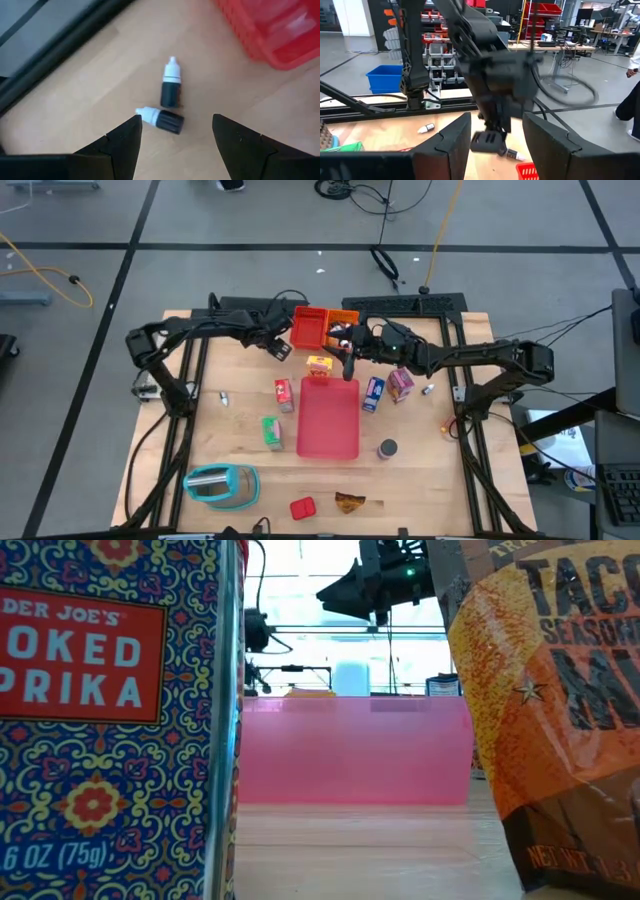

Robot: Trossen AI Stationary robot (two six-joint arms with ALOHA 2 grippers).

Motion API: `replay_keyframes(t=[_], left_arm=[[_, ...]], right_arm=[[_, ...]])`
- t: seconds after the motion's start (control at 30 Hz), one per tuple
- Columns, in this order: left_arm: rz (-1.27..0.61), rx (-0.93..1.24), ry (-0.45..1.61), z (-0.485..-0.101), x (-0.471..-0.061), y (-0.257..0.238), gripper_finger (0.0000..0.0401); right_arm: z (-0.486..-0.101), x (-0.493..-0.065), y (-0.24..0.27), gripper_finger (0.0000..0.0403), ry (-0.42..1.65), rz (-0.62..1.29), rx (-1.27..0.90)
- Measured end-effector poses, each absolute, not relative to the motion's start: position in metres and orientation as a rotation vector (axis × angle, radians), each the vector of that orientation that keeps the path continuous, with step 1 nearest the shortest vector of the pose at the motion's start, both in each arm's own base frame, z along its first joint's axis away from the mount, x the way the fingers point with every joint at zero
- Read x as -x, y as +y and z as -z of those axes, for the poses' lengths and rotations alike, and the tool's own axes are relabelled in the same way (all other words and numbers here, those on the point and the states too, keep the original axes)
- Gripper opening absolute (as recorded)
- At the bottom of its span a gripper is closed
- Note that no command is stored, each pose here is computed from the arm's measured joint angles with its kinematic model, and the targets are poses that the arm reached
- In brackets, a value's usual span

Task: Pick & Place Kitchen Items
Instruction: Put the top right small black food coloring bottle into the orange basket

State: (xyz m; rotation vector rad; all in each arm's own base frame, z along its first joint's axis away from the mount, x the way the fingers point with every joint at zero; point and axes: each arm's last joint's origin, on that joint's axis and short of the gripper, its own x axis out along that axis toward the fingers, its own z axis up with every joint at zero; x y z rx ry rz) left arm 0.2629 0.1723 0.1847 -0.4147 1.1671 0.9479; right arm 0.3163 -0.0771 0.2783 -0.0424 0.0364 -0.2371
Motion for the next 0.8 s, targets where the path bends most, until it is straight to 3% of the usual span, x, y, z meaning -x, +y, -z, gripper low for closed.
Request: replay_keyframes(t=[0.6,0.8], left_arm=[[-0.844,0.444,1.230,-0.140,-0.269,0.201,0.0243],[-0.830,0.456,1.223,-0.139,-0.268,0.203,0.0174]], right_arm=[[-0.276,-0.317,-0.074,0.0171,0.056,0.228,0.041],[-0.276,-0.317,-0.074,0.0171,0.062,0.227,0.060]])
